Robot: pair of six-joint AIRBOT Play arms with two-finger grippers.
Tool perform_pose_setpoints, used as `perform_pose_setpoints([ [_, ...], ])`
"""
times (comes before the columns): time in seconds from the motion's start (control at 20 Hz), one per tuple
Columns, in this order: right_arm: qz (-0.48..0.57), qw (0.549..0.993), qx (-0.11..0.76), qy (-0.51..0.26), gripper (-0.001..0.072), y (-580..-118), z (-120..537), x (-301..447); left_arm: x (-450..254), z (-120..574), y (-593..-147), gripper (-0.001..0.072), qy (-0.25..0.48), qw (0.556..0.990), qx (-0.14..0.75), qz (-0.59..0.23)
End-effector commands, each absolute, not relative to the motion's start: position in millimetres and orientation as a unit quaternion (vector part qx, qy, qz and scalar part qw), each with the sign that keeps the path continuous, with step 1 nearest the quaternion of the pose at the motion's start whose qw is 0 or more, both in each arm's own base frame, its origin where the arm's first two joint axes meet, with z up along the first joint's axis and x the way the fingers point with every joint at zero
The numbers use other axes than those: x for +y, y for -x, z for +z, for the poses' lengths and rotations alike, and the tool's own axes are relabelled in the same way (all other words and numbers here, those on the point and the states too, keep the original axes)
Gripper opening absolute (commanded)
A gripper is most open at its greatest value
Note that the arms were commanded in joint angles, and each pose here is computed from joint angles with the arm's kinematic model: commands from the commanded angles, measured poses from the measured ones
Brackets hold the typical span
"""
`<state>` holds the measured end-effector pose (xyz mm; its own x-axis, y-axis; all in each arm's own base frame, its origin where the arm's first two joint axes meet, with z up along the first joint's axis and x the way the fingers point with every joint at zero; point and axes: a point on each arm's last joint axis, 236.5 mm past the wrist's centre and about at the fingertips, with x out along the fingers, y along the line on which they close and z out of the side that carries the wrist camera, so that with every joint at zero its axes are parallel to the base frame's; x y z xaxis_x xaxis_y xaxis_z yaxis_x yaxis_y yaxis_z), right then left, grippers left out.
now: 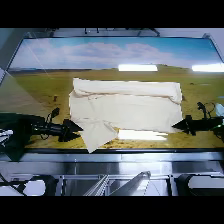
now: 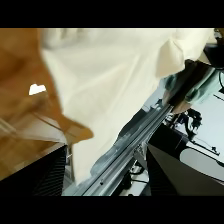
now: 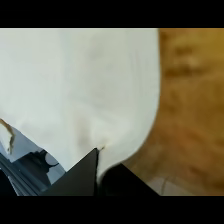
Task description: Fold the shirts.
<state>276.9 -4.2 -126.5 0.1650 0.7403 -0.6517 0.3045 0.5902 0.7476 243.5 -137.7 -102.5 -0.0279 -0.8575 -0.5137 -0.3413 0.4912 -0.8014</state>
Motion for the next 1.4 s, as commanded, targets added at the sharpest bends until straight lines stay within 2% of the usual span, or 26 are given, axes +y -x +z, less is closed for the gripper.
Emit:
perform_pose_setpoints([
  [0.0, 0.15, 0.655, 0.614, -0.414, 0.002, -285.7, -133.4, -12.4, -139.1, -123.3, -269.0, 0.05, 0.432, 0.588, 0.655, -0.196],
  [0.25, 0.15, 0.657, 0.608, -0.42, 0.002, -289.1, -131.2, -11.6, -161.1, -109.2, -290.6, 0.0498, 0.407, 0.609, 0.641, -0.229],
  [0.3, 0.151, 0.657, 0.607, -0.421, 0.002, -289.2, -130.8, -11.5, -167.8, -105.0, -291.5, 0.0415, 0.395, 0.61, 0.642, -0.242],
  [0.35, 0.152, 0.656, 0.608, -0.421, 0.002, -288.7, -130.5, -11.0, -173.6, -101.2, -291.9, 0.0275, 0.388, 0.61, 0.643, -0.254],
  [0.45, 0.157, 0.652, 0.609, -0.423, 0.002, -287.2, -128.6, -8.8, -182.6, -93.1, -292.3, 0.0244, 0.38, 0.606, 0.644, -0.273],
  [0.5, 0.159, 0.651, 0.61, -0.424, 0.002, -286.7, -127.6, -7.9, -185.4, -88.4, -290.9, 0.0058, 0.378, 0.601, 0.645, -0.283],
  [0.55, 0.164, 0.647, 0.611, -0.426, 0.0019, -285.4, -126.0, -6.1, -187.4, -83.0, -289.8, 0.0016, 0.378, 0.595, 0.646, -0.293],
  [0.7, 0.193, 0.628, 0.615, -0.436, 0.0019, -278.5, -111.5, 2.7, -191.4, -64.0, -279.4, 0.0017, 0.387, 0.564, 0.652, -0.327],
  [0.9, 0.218, 0.605, 0.61, -0.463, 0.0019, -267.0, -76.5, 0.1, -189.6, -26.7, -249.3, 0.0017, 0.405, 0.497, 0.665, -0.383],
  [1.15, 0.183, 0.587, 0.627, -0.478, 0.0019, -249.1, -74.4, -17.0, -178.2, -22.4, -229.0, 0.0017, 0.433, 0.508, 0.656, -0.352],
  [1.35, 0.263, 0.591, 0.552, -0.527, 0.0019, -274.0, -30.0, 1.0, -168.5, 1.6, -231.7, 0.0017, 0.434, 0.526, 0.632, -0.369],
])
